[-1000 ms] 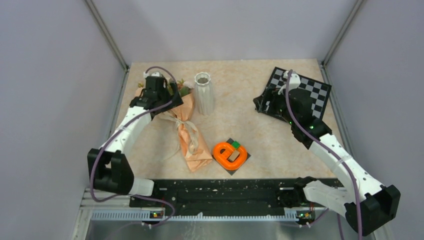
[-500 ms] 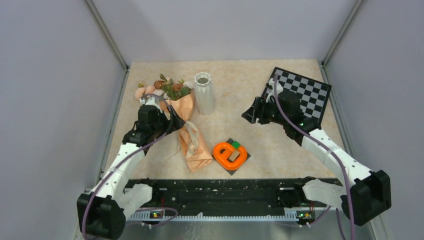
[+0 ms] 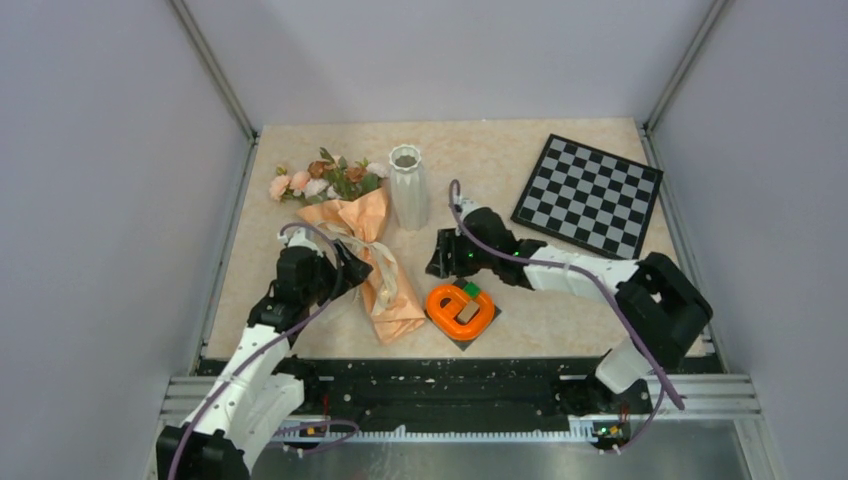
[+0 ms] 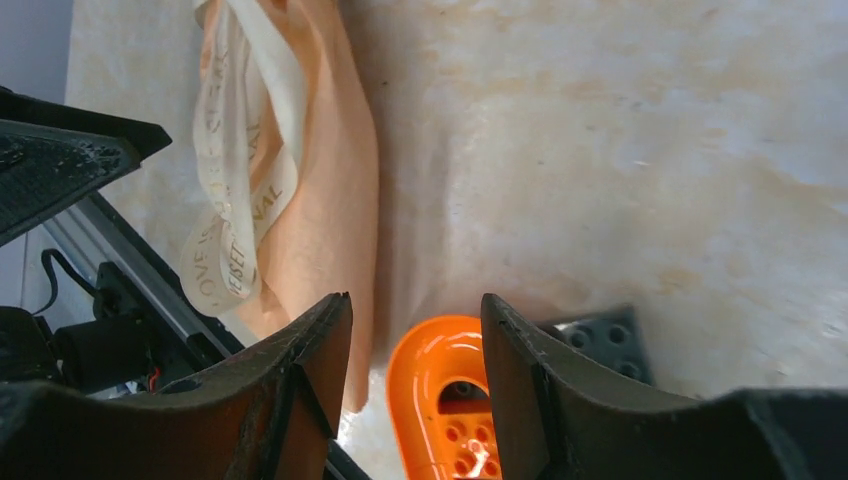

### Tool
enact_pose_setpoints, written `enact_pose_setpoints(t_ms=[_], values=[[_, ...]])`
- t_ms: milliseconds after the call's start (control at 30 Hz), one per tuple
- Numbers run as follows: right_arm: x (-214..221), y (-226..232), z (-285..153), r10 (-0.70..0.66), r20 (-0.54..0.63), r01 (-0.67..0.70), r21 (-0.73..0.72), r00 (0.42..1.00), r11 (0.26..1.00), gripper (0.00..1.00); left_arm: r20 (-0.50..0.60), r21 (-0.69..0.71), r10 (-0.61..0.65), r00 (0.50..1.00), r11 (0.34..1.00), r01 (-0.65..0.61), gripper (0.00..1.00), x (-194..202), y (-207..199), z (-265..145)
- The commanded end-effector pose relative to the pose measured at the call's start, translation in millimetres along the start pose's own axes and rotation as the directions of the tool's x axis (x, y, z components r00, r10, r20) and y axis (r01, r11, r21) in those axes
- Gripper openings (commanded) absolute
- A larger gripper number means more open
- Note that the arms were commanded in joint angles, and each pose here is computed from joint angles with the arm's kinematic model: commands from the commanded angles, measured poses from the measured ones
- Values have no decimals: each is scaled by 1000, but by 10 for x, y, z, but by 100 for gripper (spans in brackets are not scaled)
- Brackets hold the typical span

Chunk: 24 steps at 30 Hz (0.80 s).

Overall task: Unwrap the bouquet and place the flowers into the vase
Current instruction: Untie the ribbon from the wrapping paper.

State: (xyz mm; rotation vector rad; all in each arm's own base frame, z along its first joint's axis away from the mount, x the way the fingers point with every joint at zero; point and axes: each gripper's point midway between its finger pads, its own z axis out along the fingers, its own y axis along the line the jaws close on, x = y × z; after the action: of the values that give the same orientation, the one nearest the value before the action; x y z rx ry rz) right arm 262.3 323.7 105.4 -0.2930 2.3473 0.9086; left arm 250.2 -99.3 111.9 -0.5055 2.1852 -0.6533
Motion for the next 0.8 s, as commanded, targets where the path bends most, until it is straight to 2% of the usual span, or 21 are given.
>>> enact_pose_setpoints(t_ms=[0,167,367,533,767], values=[[-315,545,245,-23,127,31,-63,992,998,51,52,48,-19,998,999,16,99,-49,-66,-16],[-317,662,457,16,148,-5,-75,989,997,50,35,63,0,999,998,-3,99,-53,-118,-36],[-399,665,633,-64,133,69,-34,989,997,44,-5,59,-33,999,998,34,99,-8,-131,20],[-371,750,710,-80,129,86,-42,988,995,43,9,78,-67,998,995,66,99,-26,-167,19],[-228,819,900,-119,72,123,-48,990,991,42,15,72,-43,999,997,42,99,-28,-145,-1]])
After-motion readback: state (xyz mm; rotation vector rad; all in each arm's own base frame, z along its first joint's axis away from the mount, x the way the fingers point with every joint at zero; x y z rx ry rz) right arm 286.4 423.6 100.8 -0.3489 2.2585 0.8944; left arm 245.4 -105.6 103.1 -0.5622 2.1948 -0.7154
